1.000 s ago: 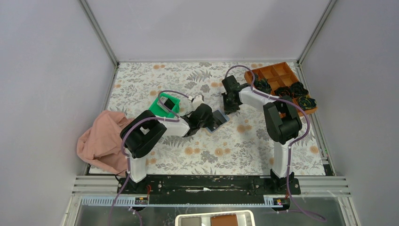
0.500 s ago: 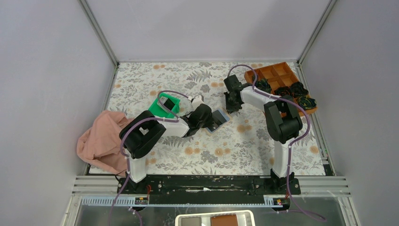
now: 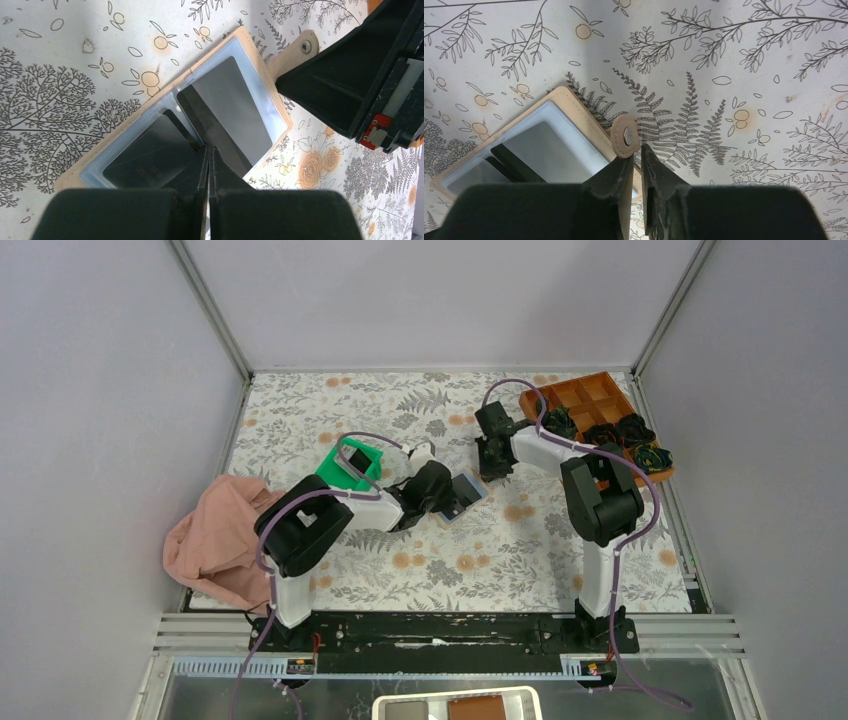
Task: Put the credit cards into the card holder
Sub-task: Insert the credit card into the card holder.
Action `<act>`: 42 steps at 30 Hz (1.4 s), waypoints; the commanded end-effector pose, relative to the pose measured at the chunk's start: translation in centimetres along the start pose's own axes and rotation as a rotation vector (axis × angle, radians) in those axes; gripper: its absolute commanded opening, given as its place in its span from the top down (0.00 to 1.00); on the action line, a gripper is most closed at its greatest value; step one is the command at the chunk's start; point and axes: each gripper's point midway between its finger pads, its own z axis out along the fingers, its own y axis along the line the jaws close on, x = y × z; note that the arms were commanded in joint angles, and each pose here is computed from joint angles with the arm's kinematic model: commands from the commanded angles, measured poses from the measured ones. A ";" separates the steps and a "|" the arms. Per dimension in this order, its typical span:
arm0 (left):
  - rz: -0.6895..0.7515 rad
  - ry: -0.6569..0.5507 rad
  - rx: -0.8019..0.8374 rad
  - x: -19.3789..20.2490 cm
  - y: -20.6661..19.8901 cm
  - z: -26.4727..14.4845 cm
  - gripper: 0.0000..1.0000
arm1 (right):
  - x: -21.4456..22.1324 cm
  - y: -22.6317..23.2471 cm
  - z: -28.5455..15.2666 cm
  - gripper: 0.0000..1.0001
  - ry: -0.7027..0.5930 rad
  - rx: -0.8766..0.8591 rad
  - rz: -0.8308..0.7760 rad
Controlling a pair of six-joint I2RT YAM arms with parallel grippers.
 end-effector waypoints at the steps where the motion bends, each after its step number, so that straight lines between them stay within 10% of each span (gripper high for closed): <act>1: 0.021 0.025 0.001 1.0 -0.4 0.5 1.00 | 1.9 1.7 -0.3 0.83 0.036 -0.038 -0.017; 25: 0.050 -0.045 -0.038 -1.4 -1.0 -0.9 1.00 | 3.3 2.5 -1.2 0.83 0.030 -0.034 -0.033; 42: -0.031 -0.105 -0.137 -3.7 2.1 -9.0 0.61 | 3.6 3.0 -3.0 0.65 0.016 -0.146 0.001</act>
